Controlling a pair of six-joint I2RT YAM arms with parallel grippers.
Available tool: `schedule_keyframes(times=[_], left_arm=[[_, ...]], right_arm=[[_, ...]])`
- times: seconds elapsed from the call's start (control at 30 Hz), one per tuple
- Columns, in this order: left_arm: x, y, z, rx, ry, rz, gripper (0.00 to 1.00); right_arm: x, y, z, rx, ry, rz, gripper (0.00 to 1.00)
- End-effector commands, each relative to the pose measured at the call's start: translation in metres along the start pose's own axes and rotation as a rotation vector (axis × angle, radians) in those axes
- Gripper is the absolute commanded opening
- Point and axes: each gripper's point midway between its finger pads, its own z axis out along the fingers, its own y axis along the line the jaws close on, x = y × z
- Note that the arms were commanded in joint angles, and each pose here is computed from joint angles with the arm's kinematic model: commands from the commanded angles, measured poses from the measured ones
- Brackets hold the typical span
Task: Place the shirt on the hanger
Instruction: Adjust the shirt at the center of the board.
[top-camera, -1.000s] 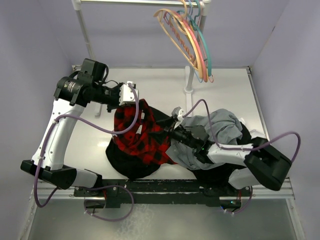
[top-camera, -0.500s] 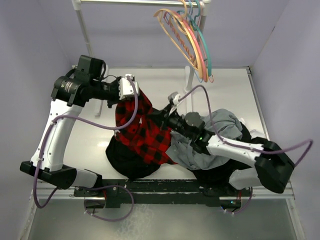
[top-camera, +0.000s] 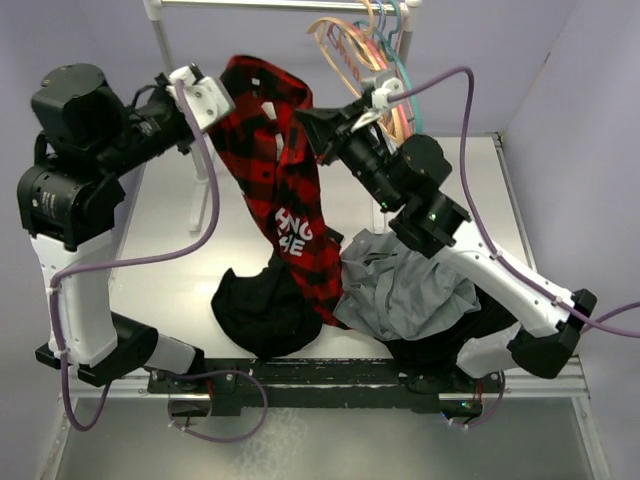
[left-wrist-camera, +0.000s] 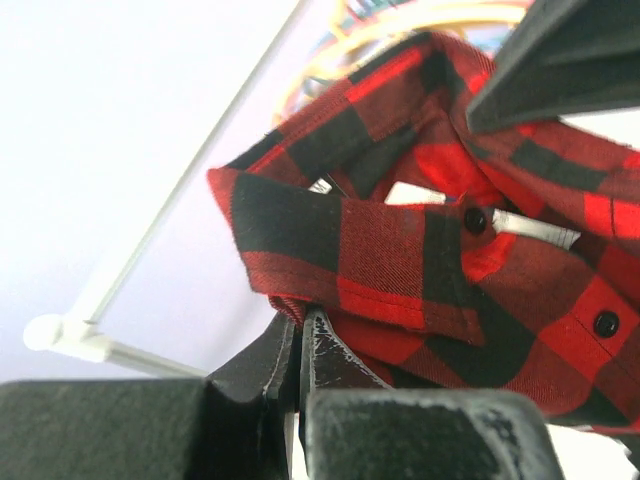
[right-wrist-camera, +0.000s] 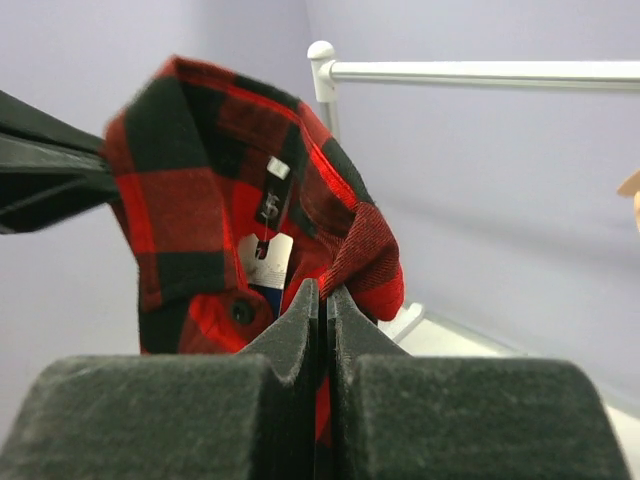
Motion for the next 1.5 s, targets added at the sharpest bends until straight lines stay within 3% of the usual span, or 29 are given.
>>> schedule_keyframes(times=[0.0,0.3,0.5,0.6,0.7,0.77,0.87,1.03,1.17,1.47], left_arm=[[-0.046,0.057,-0.030,-0.257,-0.102,0.035,0.00],[-0.110,0.092,-0.085,-0.448,-0.287,0.119,0.00],[-0.090,0.087,-0.064,-0.397,-0.214,0.137,0.00],[-0.044,0.055,-0.029,-0.246,-0.098,0.069,0.00],[0.006,0.010,0.000,-0.096,-0.008,-0.020,0.00],[0.038,-0.017,0.015,-0.031,0.039,-0.071,0.00],[0.073,-0.044,0.026,0.031,0.103,-0.118,0.00],[0.098,-0.066,0.028,0.084,0.166,-0.139,0.00],[0.111,-0.105,0.018,0.236,0.188,-0.159,0.00],[0.090,-0.188,-0.070,0.662,0.168,-0.105,0.00]], right_arm=[[-0.048,0.013,0.018,-0.036,-0.083,-0.077,0.00],[-0.133,0.047,0.033,-0.130,-0.246,-0.116,0.00],[-0.156,0.040,0.019,-0.091,-0.280,-0.148,0.00],[-0.109,0.038,0.007,-0.096,-0.196,-0.145,0.00],[-0.071,0.045,-0.006,0.064,-0.214,-0.267,0.00],[-0.042,0.065,-0.002,-0.032,-0.150,-0.228,0.00],[0.003,0.049,0.001,0.050,-0.076,-0.225,0.00],[0.071,0.009,-0.016,0.235,0.003,-0.234,0.00],[0.109,0.005,-0.043,0.218,0.058,-0.137,0.00],[0.107,0.065,-0.103,0.014,0.170,0.059,0.00]])
